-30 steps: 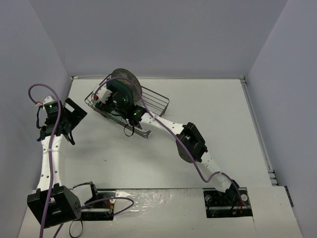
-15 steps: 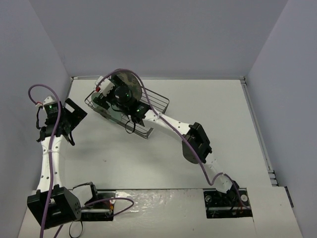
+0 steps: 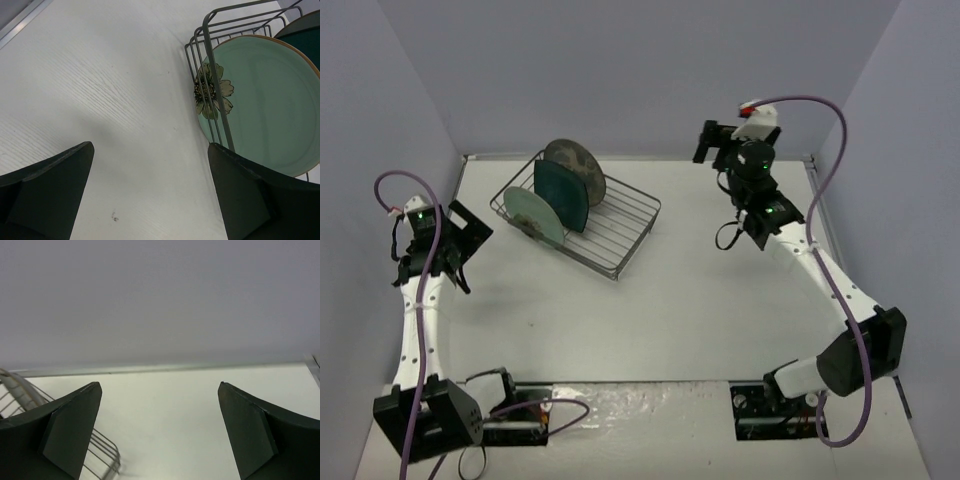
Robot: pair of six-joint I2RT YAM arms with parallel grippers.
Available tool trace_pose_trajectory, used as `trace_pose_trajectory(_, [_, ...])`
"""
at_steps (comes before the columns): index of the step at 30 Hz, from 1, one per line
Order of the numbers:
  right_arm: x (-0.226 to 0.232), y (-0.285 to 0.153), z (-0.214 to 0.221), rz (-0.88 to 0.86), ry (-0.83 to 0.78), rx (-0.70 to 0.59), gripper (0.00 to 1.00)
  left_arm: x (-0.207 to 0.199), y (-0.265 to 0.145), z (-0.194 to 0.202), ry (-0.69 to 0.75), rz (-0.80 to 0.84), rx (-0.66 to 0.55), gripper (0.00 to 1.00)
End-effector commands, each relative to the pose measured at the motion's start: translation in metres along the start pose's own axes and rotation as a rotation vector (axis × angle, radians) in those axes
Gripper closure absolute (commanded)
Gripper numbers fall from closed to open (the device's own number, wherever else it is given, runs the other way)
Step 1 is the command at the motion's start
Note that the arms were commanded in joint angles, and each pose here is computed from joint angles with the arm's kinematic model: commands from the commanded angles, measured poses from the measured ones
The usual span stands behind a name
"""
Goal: Load the plates into the dish rack
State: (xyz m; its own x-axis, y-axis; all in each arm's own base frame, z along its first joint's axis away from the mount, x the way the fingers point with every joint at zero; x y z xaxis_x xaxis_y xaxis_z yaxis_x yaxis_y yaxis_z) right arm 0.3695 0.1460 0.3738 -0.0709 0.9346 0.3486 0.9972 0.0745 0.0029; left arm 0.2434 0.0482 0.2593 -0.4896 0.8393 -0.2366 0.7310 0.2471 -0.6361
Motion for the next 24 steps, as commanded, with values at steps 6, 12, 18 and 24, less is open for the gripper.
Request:
trace_pose_trajectory(6, [-0.172,-0.079,0.048,0.551,0.321,-0.033,0.0,-0.001,-0.007,-0.016,0.015,-0.009,-0.088,0.03])
trace_pose_trajectory(12, [-0.198,-0.098,0.069,0.654,0.361,0.027,0.0,0.003,-0.006,-0.015,0.018,-0.047,-0.093,0.03])
trace_pose_trajectory(18, [-0.198,-0.103,0.056,0.724,0.418,-0.051,0.0,0.004,-0.004,-0.013,0.016,-0.056,-0.087,0.03])
trace_pose_trajectory(24, [-0.202,-0.109,0.054,0.771,0.405,-0.079,0.0,0.006,-0.004,-0.012,0.019,-0.069,-0.084,0.03])
Point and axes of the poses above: each gripper's point midway between its finger pads, its own y axis out along the fingers, its own x axis along the line the jaws close on, z = x × y, the point moved 9 cm from there along -y, back along the fingers, and after that the axes turned 14 degrees about y, right-handed, at the moved point
